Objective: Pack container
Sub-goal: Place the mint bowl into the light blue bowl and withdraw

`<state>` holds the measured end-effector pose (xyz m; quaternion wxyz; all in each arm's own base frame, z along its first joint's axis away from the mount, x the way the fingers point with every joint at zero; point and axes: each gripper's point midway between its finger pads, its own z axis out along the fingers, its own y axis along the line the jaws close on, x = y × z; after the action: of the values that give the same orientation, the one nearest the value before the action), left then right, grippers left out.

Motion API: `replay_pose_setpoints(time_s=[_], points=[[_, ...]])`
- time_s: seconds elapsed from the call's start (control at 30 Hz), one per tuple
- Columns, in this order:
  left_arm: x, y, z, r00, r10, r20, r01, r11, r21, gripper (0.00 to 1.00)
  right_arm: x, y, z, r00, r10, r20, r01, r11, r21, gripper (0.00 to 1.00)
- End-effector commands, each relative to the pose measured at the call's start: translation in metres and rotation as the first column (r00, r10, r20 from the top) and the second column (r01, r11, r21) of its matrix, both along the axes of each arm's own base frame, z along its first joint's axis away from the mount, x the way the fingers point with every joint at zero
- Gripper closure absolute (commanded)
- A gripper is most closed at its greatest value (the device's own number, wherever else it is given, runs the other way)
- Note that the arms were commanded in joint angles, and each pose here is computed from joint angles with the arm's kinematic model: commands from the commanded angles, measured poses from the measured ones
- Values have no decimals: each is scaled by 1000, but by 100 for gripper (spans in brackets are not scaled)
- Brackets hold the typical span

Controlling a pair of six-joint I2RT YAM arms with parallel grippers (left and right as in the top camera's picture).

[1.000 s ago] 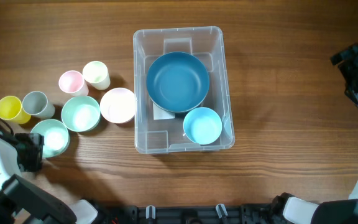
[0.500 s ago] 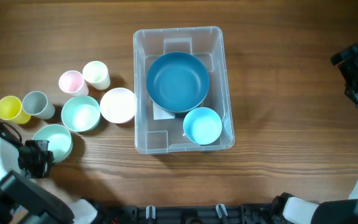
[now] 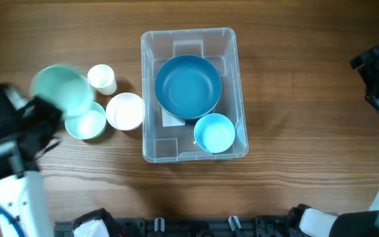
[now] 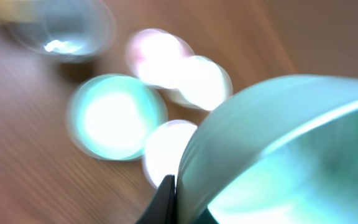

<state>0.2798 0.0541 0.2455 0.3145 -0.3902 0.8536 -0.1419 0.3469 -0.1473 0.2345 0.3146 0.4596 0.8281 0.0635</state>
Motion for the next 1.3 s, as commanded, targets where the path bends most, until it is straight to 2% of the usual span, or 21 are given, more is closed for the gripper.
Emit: replay_pose_setpoints(time_s=[0.0, 0.07, 0.17, 0.27, 0.33, 0.43, 0.57, 0.63, 0.67, 0.7, 0.73, 0.87, 1.0, 1.1, 1.17, 1.27], points=[[24, -109, 1, 911, -409, 43, 409, 912, 12, 96, 2, 1, -1, 1000, -3, 4, 3, 1000, 9, 0], [28, -161, -9, 823, -567, 26, 565, 823, 58, 96, 2, 1, -1, 1000, -3, 4, 3, 1000, 9, 0], [24, -217, -46, 718, -689, -97, 696, 706, 135, 96, 2, 1, -1, 1000, -3, 4, 3, 1000, 9, 0], [12, -261, -89, 600, -769, -221, 800, 586, 131, 96, 2, 1, -1, 1000, -3, 4, 3, 1000, 9, 0], [2, -281, -119, 536, -791, -296, 841, 530, 105, 96, 2, 1, -1, 1000, -3, 4, 3, 1000, 9, 0], [-6, -291, -145, 489, -794, -362, 865, 496, 80, 96, 2, 1, -1, 1000, -3, 4, 3, 1000, 9, 1], [-10, -295, -155, 468, -794, -387, 874, 481, 71, 96, 2, 1, -1, 1000, -3, 4, 3, 1000, 9, 0], [-9, -295, -154, 469, -796, -384, 874, 480, 72, 84, 2, 1, -1, 1000, -3, 4, 3, 1000, 9, 1], [-9, -295, -154, 468, -796, -384, 874, 480, 72, 68, 2, 1, -1, 1000, -3, 4, 3, 1000, 9, 0], [-9, -296, -154, 466, -797, -384, 876, 476, 74, 55, 2, 1, -1, 1000, -3, 4, 3, 1000, 9, 0], [-9, -296, -153, 468, -798, -380, 875, 477, 75, 49, 2, 1, -1, 1000, -3, 4, 3, 1000, 9, 0], [4, -295, -118, 512, -802, -308, 856, 504, 111, 45, 2, 1, -1, 1000, -3, 4, 3, 1000, 9, 0], [30, -247, -63, 699, -672, -244, 715, 665, 215, 38, 2, 1, -1, 1000, -3, 4, 3, 1000, 9, 0], [38, -176, -42, 871, -433, -231, 485, 832, 270, 31, 2, 1, -1, 1000, -3, 4, 3, 1000, 9, 0], [33, -113, -38, 944, -206, -258, 278, 917, 287, 28, 2, 1, -1, 1000, -3, 4, 3, 1000, 9, 0], [17, -37, -45, 942, 65, -330, 31, 960, 278, 19, 2, 1, -1, 1000, -3, 4, 3, 1000, 9, 1]])
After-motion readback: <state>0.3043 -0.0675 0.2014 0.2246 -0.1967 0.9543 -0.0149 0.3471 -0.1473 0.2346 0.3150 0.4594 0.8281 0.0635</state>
